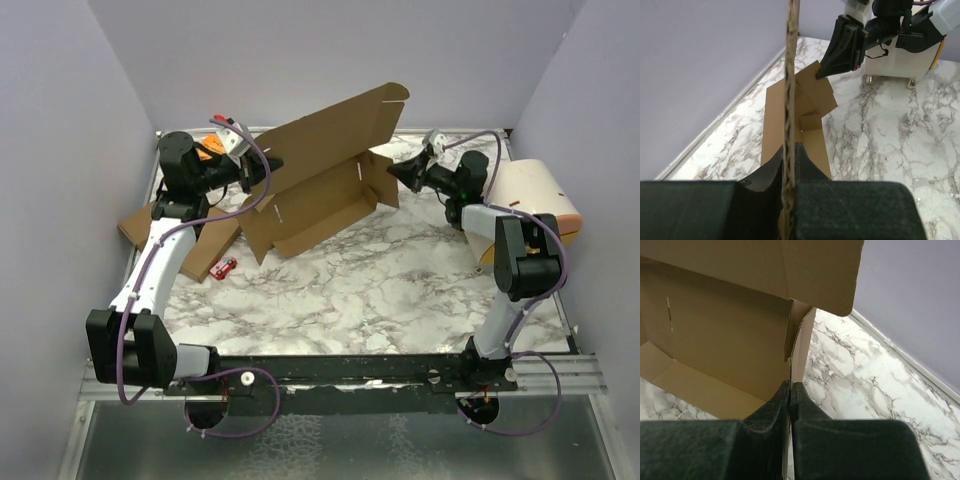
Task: Fold the paper box
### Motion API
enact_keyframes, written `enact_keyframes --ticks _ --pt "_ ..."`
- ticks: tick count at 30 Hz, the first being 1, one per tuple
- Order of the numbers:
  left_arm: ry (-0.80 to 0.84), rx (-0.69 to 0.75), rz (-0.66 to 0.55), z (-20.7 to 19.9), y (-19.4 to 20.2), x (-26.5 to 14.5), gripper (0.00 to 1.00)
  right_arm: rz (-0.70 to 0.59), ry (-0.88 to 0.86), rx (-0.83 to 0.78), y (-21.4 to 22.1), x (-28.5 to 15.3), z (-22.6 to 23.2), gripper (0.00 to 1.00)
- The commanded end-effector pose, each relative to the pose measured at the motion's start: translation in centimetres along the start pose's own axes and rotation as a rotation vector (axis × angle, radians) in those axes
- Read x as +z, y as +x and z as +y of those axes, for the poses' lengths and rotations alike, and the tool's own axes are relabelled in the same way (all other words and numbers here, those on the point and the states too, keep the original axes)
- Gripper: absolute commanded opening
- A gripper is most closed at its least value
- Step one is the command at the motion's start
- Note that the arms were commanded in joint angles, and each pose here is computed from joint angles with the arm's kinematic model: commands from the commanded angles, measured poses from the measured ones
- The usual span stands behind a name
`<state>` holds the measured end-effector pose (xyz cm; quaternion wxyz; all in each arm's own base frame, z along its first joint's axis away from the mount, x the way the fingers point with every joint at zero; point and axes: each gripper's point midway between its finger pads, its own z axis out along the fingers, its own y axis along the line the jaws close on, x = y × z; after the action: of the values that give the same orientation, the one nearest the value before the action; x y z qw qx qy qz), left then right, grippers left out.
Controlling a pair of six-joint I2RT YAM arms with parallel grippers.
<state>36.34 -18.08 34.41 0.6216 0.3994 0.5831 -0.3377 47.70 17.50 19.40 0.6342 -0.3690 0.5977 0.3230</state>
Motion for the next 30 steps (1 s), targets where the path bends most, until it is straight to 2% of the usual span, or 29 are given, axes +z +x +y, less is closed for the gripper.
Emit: enact_keyframes --ticks 1,12,19,23,30 --pt "0.031 -0.023 0.011 -1.8 1.0 -0.2 0.0 -0.104 -0.055 -0.122 -3.0 -0.8 2.6 0.01" --pt "0.058 -0.061 0.038 -4.0 2.5 -0.6 0.0 -0.081 -0.07 -0.102 -0.6 -2.7 5.6 0.04" --pt "0.028 -0.1 0.058 -4.0 3.0 -0.9 0.0 -0.061 -0.115 -0.088 0.1 -3.2 7.0 0.07" --pt "0.024 -0.102 0.07 -3.8 2.8 -0.9 0.0 -0.056 -0.146 -0.078 -0.4 -3.1 7.3 0.13" --pt "0.01 -0.081 0.082 -3.7 2.7 -1.1 0.0 0.011 -0.19 -0.053 -0.5 -3.0 6.4 0.29"
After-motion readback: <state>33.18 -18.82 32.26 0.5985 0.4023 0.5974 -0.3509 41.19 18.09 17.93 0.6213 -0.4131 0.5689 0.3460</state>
